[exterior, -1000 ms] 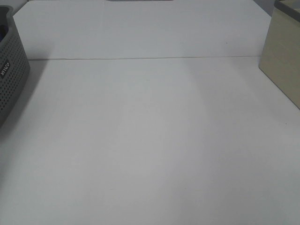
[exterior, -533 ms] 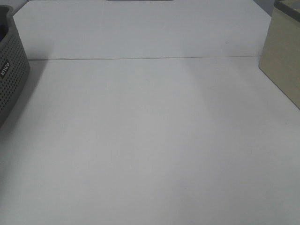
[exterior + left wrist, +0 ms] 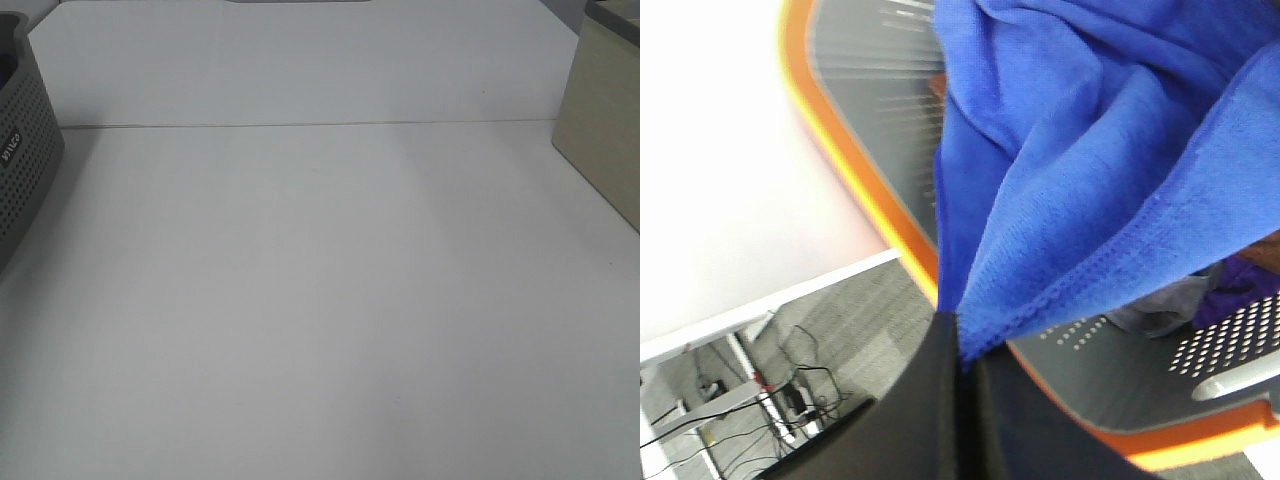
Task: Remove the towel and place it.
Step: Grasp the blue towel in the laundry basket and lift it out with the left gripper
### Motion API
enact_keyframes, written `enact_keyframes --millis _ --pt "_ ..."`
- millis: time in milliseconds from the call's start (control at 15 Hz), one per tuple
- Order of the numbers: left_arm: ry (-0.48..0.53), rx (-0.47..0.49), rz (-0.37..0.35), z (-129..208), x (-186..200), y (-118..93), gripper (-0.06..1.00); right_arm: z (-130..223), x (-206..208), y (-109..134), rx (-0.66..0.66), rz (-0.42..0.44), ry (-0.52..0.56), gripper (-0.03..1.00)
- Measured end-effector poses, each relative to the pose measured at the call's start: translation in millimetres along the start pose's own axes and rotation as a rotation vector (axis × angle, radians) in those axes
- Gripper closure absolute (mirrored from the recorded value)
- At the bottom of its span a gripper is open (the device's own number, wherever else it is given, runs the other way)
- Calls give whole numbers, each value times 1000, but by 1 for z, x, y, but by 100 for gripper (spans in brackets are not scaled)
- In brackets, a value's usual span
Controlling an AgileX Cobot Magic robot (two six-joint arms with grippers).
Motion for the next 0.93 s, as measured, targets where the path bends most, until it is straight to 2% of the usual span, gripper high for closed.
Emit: enact_keyframes --millis 133,333,467,533,733,933 --pt "-53 18 -87 4 38 3 94 0 0 0 0 -1 0 16" --pt "-176 -26 -211 -10 87 -4 94 -1 0 4 -12 -44 -12 16" --pt "-320 -77 -312 -28 123 -13 94 -8 -3 10 20 -115 0 17" --pt "-473 -193 -388 -52 158 -32 94 -19 -10 16 67 -211 35 18" --pt "-598 -339 -409 -77 183 -58 94 -45 -26 23 95 -336 -1 19" --pt "-666 -455 -347 -95 199 -89 94 -76 -54 29 111 -488 -45 20"
Point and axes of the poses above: a point on each arm's last joint axis where the gripper is mounted, x pointing back along that axis away from the gripper, y along the wrist's bending axis when the last joint is at zero, z = x × y, the point moved 1 cm from there along -x, pointing out along that axis toward the gripper
